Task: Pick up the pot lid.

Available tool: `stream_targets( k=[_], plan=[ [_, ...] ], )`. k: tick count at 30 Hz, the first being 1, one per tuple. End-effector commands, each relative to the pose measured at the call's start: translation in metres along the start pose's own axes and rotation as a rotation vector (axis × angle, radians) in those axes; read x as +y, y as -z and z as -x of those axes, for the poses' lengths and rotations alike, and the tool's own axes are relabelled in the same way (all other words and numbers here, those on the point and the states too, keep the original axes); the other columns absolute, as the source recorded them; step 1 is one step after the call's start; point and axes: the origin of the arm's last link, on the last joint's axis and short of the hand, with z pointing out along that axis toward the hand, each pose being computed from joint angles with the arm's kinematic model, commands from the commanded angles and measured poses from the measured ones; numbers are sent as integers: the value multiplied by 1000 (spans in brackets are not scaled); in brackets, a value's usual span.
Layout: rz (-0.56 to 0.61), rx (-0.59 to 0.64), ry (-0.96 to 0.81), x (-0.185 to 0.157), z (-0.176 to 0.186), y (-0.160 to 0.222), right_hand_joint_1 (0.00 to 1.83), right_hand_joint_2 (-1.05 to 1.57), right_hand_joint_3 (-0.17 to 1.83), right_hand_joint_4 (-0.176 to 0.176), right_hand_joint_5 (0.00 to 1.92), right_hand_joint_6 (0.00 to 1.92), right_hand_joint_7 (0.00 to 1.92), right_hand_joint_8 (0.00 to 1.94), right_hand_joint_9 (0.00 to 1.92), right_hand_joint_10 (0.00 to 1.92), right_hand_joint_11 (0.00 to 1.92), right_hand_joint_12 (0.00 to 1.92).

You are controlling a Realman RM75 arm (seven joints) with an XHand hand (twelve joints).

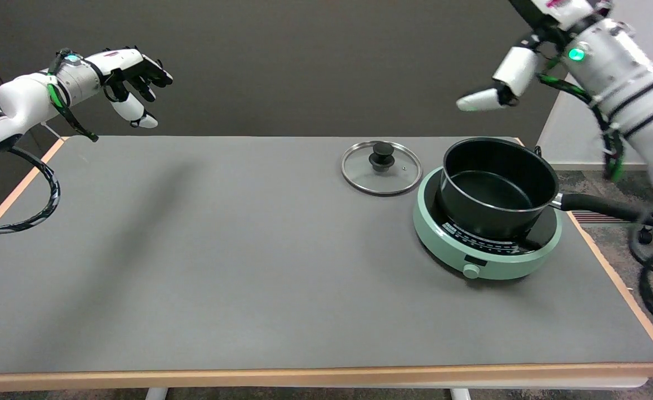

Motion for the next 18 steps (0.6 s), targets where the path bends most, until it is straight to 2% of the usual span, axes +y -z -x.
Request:
stream_targets(
  k=[1, 7, 12, 18],
  plan=[
    [-83, 18, -1, -48, 42, -87, 671, 689, 731, -74, 703, 515, 801, 347, 641, 651, 497, 1348],
    [-34, 16, 31, -38, 48, -91, 675, 692, 728, -73, 706, 523, 817, 361, 650, 663, 501, 1353],
    [5, 50, 49, -22, 32, -79, 678, 694, 728, -68, 708, 523, 837, 379, 665, 679, 508, 1360],
    [-6, 50, 109, -20, 18, -67, 675, 689, 741, -31, 712, 504, 850, 375, 702, 684, 520, 1360]
  ],
)
